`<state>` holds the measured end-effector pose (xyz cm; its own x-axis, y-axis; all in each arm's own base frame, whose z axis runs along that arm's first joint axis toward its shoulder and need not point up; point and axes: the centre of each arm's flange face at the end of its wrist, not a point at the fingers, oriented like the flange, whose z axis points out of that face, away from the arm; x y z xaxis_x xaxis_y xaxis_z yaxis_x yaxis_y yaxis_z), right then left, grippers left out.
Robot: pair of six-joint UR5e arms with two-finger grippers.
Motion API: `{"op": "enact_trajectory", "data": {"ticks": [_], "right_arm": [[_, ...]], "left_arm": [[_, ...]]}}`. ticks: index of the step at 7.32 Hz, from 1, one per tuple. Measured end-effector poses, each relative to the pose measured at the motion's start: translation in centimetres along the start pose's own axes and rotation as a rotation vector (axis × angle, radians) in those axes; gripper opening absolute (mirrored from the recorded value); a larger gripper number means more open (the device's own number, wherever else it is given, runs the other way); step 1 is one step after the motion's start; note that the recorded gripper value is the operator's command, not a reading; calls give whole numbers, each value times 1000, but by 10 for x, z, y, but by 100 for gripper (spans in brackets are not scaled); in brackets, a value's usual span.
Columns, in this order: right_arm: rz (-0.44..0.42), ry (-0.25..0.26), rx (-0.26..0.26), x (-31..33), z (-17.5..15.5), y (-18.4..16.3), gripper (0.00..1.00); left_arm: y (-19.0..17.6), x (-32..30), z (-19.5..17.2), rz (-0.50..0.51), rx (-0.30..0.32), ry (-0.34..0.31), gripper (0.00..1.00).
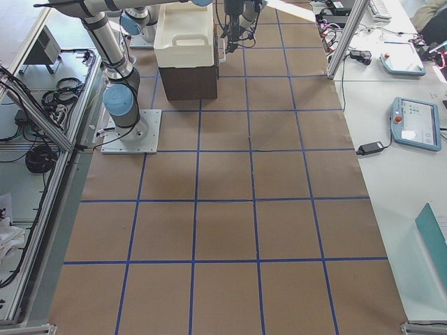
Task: Put scissors in drawer and close it
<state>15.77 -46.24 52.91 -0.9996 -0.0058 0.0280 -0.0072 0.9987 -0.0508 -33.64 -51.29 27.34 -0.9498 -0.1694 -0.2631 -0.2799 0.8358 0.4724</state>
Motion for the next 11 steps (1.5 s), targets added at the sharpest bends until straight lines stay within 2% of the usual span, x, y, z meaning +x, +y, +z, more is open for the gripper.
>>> {"op": "enact_trajectory", "data": {"ticks": [3,5,6,8,11], "right_arm": [[-1,0,0,0,0,0,100],[-1,0,1,0,0,0,100],[-1,0,2,0,0,0,100],[-1,0,1,0,0,0,100],[-1,1,1,0,0,0,100]], "left_arm": [[7,-1,0,4,-14,-14,100],[7,-6,-10,0,7,3,100],[1,-9,-21,-7,44,34,100],[-15,-21,-63,-3,167,142,100],[-41,-102,-144,126,372,256,100]]}}
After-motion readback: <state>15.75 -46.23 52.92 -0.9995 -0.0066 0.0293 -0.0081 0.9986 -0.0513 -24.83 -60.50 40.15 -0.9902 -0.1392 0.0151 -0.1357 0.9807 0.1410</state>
